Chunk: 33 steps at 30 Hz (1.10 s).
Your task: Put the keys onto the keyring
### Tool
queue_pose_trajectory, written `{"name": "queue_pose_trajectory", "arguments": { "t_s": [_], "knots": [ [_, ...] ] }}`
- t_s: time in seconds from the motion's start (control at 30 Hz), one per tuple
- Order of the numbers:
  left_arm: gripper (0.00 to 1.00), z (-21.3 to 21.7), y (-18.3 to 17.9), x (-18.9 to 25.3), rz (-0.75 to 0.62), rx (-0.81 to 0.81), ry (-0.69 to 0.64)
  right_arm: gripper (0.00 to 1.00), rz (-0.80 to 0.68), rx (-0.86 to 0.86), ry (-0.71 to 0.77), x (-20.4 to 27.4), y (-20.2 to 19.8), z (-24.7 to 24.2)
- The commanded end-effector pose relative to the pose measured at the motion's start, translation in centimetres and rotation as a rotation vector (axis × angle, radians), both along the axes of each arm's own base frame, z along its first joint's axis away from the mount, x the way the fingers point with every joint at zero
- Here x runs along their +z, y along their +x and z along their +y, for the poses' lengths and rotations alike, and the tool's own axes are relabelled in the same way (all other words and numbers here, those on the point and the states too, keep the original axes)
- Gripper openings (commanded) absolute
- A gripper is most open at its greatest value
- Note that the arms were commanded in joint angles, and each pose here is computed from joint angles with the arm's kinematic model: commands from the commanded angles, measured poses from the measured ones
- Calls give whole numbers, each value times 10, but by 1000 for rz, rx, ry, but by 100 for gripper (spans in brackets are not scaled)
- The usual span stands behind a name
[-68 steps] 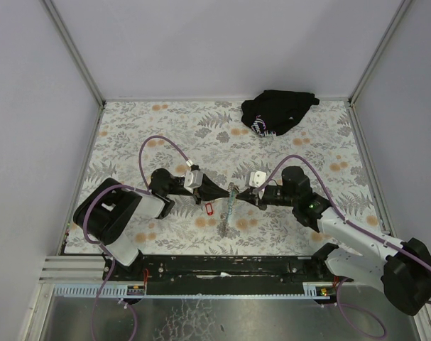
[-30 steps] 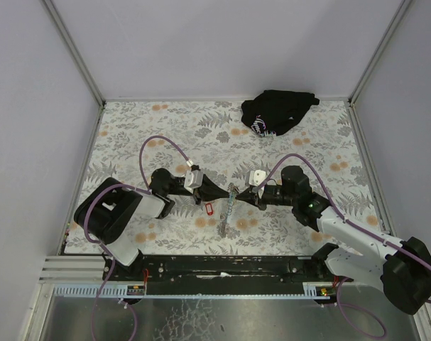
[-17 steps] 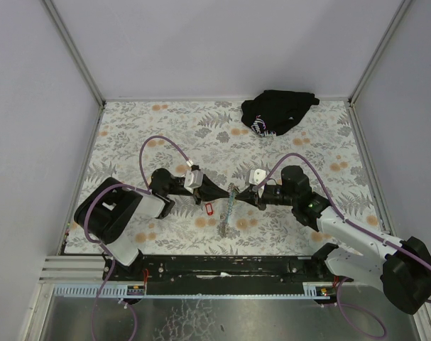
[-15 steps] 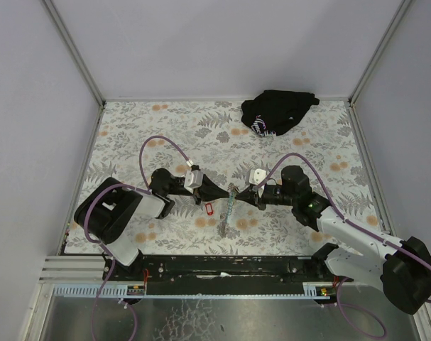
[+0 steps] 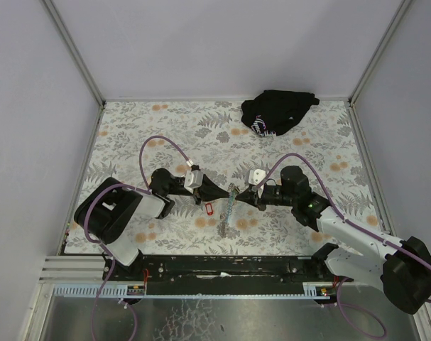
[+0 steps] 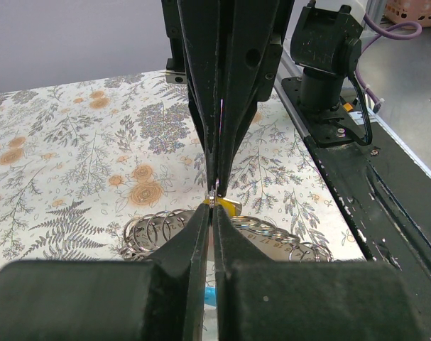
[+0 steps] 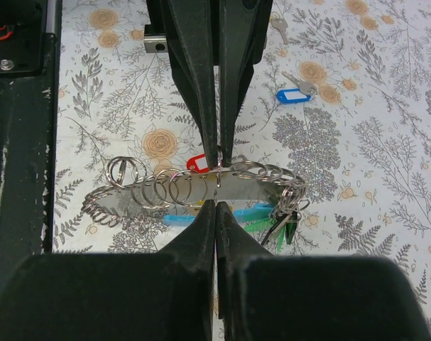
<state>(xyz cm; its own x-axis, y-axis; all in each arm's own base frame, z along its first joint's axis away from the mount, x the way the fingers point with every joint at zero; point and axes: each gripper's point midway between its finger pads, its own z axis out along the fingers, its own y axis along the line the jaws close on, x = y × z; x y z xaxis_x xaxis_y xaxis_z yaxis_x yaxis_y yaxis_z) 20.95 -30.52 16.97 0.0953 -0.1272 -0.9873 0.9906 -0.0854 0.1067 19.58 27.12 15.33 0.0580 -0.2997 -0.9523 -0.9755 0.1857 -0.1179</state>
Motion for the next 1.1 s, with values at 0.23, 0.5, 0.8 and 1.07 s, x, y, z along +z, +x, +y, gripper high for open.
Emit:
{"name": "queue_pose_trajectory", "arguments": {
  "t_s": [0.23,0.5,0.8,1.07],
  "knots": [
    [0,-3,3,20,-97,0,-58,0,-69,-1,53,31,7,7],
    [0,-3,3,19,-93,0,-56,0,-64,9,67,32,5,10],
    [0,-3,3,19,-91,-3,-56,0,-59,20,85,36,4,12],
    [0,-4,2,19,-91,-6,-57,0,-48,28,105,39,2,15]
  ]
}}
